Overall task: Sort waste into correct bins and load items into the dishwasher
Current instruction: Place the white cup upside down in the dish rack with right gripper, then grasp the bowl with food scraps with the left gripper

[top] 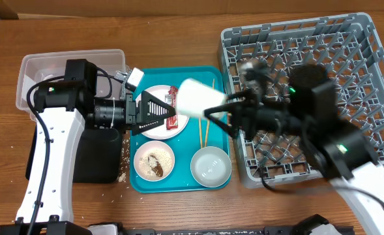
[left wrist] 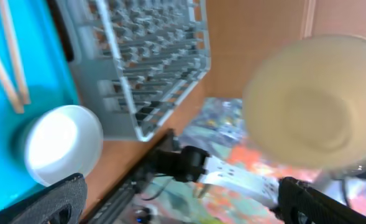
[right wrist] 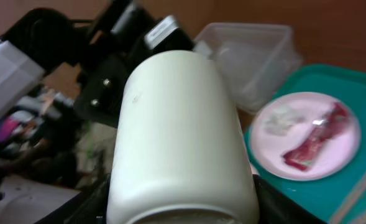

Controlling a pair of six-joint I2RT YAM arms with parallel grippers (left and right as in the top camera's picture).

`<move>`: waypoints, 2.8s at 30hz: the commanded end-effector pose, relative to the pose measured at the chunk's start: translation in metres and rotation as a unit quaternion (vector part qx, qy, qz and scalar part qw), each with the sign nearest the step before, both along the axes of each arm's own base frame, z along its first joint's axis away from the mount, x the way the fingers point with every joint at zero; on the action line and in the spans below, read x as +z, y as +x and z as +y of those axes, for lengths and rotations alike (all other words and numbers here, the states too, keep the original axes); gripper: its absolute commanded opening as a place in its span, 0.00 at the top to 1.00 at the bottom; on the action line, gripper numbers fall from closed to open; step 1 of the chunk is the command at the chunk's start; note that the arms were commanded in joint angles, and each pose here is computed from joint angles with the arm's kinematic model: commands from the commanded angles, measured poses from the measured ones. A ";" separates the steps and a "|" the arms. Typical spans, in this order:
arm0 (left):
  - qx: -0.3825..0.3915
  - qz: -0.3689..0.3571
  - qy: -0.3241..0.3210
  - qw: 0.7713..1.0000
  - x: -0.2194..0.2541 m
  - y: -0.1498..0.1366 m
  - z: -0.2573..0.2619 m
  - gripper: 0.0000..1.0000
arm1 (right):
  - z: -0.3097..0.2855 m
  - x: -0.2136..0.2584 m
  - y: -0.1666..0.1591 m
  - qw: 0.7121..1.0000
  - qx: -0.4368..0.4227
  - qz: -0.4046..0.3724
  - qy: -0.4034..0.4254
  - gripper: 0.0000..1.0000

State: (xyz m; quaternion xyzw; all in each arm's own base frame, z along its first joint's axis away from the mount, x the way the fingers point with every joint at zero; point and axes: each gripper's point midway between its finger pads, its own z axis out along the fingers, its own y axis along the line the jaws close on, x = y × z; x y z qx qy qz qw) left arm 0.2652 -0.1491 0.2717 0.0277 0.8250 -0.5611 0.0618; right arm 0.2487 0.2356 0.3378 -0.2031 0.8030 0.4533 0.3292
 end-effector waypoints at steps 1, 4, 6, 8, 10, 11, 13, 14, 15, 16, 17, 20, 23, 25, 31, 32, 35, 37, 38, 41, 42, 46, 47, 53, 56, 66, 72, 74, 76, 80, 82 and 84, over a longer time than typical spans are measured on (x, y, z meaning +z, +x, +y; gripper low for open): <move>0.029 0.006 0.061 0.998 -0.016 0.011 0.017 0.00 | -0.065 0.008 0.019 0.976 -0.195 -0.050 -0.088 0.39; 0.033 0.006 0.079 0.996 -0.022 0.012 0.020 0.00 | -0.113 -0.018 0.017 0.939 -0.304 -0.008 -0.161 0.41; 0.034 0.006 0.083 0.996 -0.023 0.012 0.021 0.00 | -0.136 -0.037 0.010 0.913 -0.355 0.035 -0.199 0.42; 0.035 0.006 0.091 0.995 -0.025 0.013 0.022 0.00 | -0.151 -0.069 -0.005 0.886 -0.377 0.108 -0.248 0.42; 0.035 0.004 0.091 0.995 -0.025 0.013 0.022 0.00 | -0.154 -0.091 -0.014 0.869 -0.378 0.161 -0.276 0.42; 0.035 0.002 0.091 0.995 -0.025 0.014 0.022 0.00 | -0.153 -0.100 -0.017 0.862 -0.373 0.182 -0.291 0.42; 0.036 -0.002 0.091 0.995 -0.025 0.015 0.022 0.00 | -0.152 -0.118 -0.023 0.850 -0.355 0.221 -0.321 0.42; 0.036 -0.004 0.091 0.995 -0.025 0.016 0.022 0.00 | -0.149 -0.128 -0.027 0.843 -0.341 0.246 -0.335 0.42; 0.037 -0.005 0.091 0.995 -0.025 0.017 0.022 0.00 | -0.145 -0.136 -0.030 0.839 -0.327 0.268 -0.342 0.42; 0.037 -0.005 0.091 0.995 -0.025 0.017 0.022 0.00 | -0.140 -0.145 -0.034 0.833 -0.312 0.293 -0.351 0.42; 0.037 -0.005 0.091 0.995 -0.025 0.017 0.022 0.00 | -0.138 -0.152 -0.037 0.827 -0.301 0.312 -0.358 0.42; 0.037 -0.005 0.091 0.995 -0.025 0.017 0.022 0.00 | -0.137 -0.174 -0.042 0.796 -0.284 0.359 -0.397 0.43; 0.037 -0.005 0.091 0.995 -0.025 0.017 0.022 0.00 | -0.135 -0.191 -0.043 0.776 -0.270 0.389 -0.418 0.43; 0.037 -0.004 0.094 0.995 -0.026 0.016 0.023 0.00 | -0.134 -0.200 -0.044 0.766 -0.259 0.404 -0.429 0.25; 0.036 -0.003 0.114 0.993 -0.031 0.016 0.025 0.00 | -0.125 -0.182 -0.019 0.802 -0.281 0.357 -0.388 0.00; 0.033 -0.004 0.122 0.992 -0.034 0.015 0.024 0.01 | -0.123 -0.173 -0.013 0.812 -0.288 0.341 -0.376 0.00; 0.016 -0.003 0.160 0.987 -0.044 0.010 0.019 0.05 | -0.115 -0.137 0.008 0.847 -0.306 0.286 -0.328 0.00; 0.006 0.002 0.199 0.980 -0.054 0.007 0.015 0.06 | -0.112 -0.107 0.022 0.867 -0.321 0.243 -0.293 0.00; 0.003 0.004 0.221 0.975 -0.060 0.005 0.014 0.06 | -0.111 -0.094 0.027 0.875 -0.327 0.225 -0.278 0.00; -0.005 0.011 0.300 0.954 -0.077 -0.001 0.012 0.07 | -0.107 -0.061 0.035 0.893 -0.335 0.182 -0.238 0.03; -0.005 0.010 0.330 0.944 -0.083 -0.002 0.013 0.09 | -0.107 -0.053 0.036 0.898 -0.336 0.170 -0.229 0.04; 0.016 -0.005 0.446 0.895 -0.106 -0.002 0.013 0.13 | -0.108 -0.038 0.037 0.905 -0.342 0.146 -0.208 0.07; 0.018 -0.014 0.462 0.886 -0.111 -0.002 0.009 0.16 | -0.108 -0.037 0.037 0.905 -0.343 0.145 -0.207 0.07; -0.019 -0.085 0.477 0.875 -0.145 -0.012 -0.040 0.27 | -0.108 -0.039 0.035 0.904 -0.342 0.149 -0.210 0.08; -0.029 -0.093 0.493 0.865 -0.168 -0.019 -0.051 0.32 | -0.109 -0.040 0.034 0.903 -0.341 0.151 -0.213 0.09; 0.057 -0.021 0.553 0.831 -0.184 -0.015 -0.014 0.45 | -0.110 -0.042 0.031 0.901 -0.340 0.156 -0.218 0.08; 0.057 0.016 0.554 0.830 -0.210 -0.023 -0.002 0.51 | -0.110 -0.042 0.031 0.901 -0.340 0.156 -0.218 0.08; 0.048 0.028 0.553 0.831 -0.225 -0.030 -0.002 0.53 | -0.110 -0.042 0.031 0.901 -0.340 0.156 -0.218 0.08; 0.042 0.037 0.554 0.831 -0.237 -0.034 -0.001 0.59 | -0.110 -0.042 0.031 0.901 -0.340 0.156 -0.218 0.08; 0.051 0.050 0.555 0.829 -0.247 -0.033 -0.002 0.95 | -0.110 -0.042 0.031 0.901 -0.340 0.156 -0.218 0.08; 0.052 0.048 0.553 0.831 -0.247 -0.032 -0.004 0.96 | -0.110 -0.043 0.031 0.901 -0.340 0.157 -0.218 0.08; 0.050 0.050 0.548 0.833 -0.246 -0.032 -0.006 0.96 | -0.110 -0.043 0.030 0.901 -0.340 0.157 -0.219 0.09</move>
